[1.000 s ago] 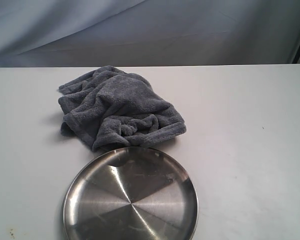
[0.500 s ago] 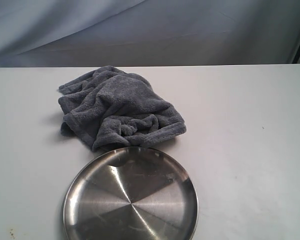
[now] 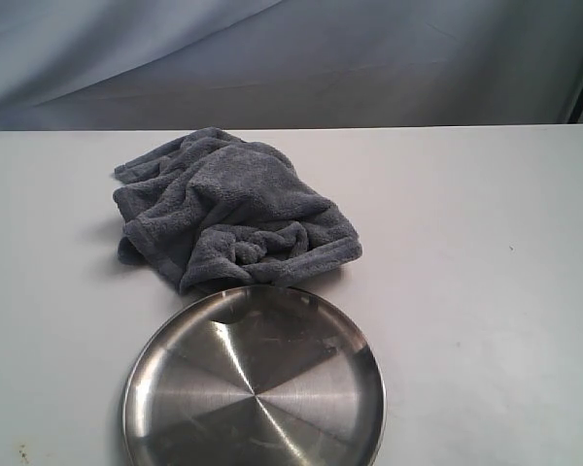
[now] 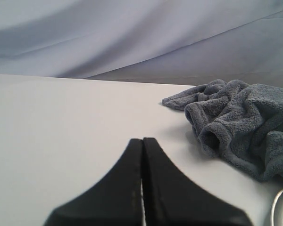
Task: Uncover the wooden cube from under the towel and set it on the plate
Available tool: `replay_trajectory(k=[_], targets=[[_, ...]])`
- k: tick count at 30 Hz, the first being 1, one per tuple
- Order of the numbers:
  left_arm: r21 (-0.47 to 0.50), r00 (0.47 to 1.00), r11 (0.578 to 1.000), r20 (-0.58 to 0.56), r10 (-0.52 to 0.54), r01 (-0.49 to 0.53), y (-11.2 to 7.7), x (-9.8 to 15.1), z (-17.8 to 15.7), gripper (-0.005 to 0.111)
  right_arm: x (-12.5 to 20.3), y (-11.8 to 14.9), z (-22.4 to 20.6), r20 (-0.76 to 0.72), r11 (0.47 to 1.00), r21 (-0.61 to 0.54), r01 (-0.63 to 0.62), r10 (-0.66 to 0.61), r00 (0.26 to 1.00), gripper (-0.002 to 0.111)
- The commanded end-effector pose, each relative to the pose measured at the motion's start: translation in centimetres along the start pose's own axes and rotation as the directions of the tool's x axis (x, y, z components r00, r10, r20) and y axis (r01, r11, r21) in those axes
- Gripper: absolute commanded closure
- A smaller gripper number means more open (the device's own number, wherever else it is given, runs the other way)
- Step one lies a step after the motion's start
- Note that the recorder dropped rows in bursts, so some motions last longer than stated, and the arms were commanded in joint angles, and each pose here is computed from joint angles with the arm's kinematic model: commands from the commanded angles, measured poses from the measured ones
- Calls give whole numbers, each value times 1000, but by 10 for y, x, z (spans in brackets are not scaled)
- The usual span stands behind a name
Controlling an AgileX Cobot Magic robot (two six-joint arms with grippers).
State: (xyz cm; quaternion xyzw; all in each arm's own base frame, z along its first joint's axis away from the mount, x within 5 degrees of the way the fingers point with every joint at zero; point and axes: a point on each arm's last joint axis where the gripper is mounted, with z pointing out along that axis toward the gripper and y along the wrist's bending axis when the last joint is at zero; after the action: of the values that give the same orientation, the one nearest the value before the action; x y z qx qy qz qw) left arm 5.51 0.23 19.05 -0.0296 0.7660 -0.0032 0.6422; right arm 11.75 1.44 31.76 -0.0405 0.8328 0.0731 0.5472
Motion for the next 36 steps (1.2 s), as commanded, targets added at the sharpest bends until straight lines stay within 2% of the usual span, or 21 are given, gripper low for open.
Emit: replay_trajectory(k=[1,6,10,20,29,36], targets=[[1,1000,1000,1,-9,9,0,1,0,107,-14,7,17,-131,990,-127,69,-85,988,108],[1,1000,1000,1,-9,9,0,1,0,107,-23,6,42,-284,982,-187,42,-95,954,108],[1,1000,1000,1,-9,9,0,1,0,107,-30,4,60,-316,976,-207,67,-131,939,108],[1,1000,1000,1,-9,9,0,1,0,107,-44,3,97,-413,961,-277,25,-142,899,108],[1,1000,1000,1,-9,9,0,1,0,107,-43,42,142,-475,902,-420,103,-315,821,108],[1,1000,1000,1,-9,9,0,1,0,107,-34,69,183,-534,875,-461,150,-408,741,108]])
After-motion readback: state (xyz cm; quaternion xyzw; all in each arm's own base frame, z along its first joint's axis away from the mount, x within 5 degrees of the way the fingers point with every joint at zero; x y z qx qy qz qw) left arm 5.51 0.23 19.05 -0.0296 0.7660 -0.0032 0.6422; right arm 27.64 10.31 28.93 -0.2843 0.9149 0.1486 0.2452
